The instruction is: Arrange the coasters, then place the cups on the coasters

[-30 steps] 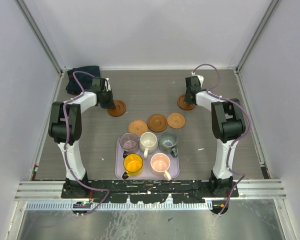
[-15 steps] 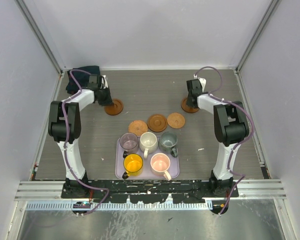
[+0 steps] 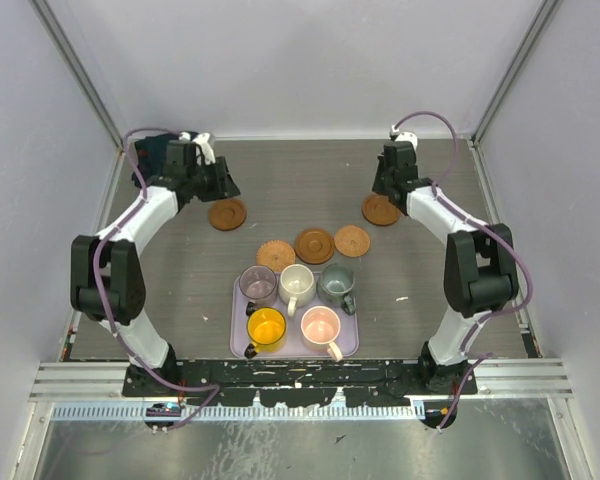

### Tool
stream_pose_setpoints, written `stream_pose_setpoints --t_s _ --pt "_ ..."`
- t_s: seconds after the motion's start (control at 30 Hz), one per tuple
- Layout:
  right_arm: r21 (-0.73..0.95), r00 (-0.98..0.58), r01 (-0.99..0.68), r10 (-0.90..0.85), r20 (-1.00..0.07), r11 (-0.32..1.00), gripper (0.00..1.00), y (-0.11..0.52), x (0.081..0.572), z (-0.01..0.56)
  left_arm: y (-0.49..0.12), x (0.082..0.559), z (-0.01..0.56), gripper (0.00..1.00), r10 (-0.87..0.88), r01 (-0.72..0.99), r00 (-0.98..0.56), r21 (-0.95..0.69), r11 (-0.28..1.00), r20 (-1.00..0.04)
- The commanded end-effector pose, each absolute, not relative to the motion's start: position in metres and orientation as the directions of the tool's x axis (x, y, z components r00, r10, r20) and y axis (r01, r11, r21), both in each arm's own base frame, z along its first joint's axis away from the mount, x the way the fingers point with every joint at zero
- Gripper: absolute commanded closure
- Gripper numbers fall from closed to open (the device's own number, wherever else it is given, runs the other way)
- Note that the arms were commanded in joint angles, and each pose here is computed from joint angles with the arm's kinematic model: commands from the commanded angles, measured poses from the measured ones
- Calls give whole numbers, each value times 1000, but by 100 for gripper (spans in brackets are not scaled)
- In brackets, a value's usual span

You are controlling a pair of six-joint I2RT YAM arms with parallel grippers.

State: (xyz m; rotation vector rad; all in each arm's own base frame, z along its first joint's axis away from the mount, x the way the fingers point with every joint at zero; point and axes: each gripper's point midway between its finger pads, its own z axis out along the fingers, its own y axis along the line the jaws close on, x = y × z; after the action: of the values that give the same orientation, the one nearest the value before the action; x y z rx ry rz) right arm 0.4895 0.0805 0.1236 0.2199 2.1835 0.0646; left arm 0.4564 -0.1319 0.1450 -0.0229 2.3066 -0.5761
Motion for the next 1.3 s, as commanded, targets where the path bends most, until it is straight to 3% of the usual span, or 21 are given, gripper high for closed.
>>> stream_pose_setpoints --t_s 0.0,0.2,0.3,0.7,1.27 --pt "138 -568 44 138 -811 989 80 100 459 137 -167 411 125 54 -98 239 -769 -427 872 -631" --pt "88 -623 -2 68 -779 996 95 115 409 117 -202 361 107 55 36 336 -790 -385 860 -611" --pt "105 -636 -15 72 -768 994 97 121 394 111 -210 350 101 58 64 355 -797 -381 854 -600" --pt "104 -695 -57 35 -718 993 98 138 380 85 -241 338 68 96 114 368 -852 -430 824 -512" --pt "64 -800 -58 -8 -600 996 99 145 382 30 -257 344 37 89 125 339 -886 -441 831 -447"
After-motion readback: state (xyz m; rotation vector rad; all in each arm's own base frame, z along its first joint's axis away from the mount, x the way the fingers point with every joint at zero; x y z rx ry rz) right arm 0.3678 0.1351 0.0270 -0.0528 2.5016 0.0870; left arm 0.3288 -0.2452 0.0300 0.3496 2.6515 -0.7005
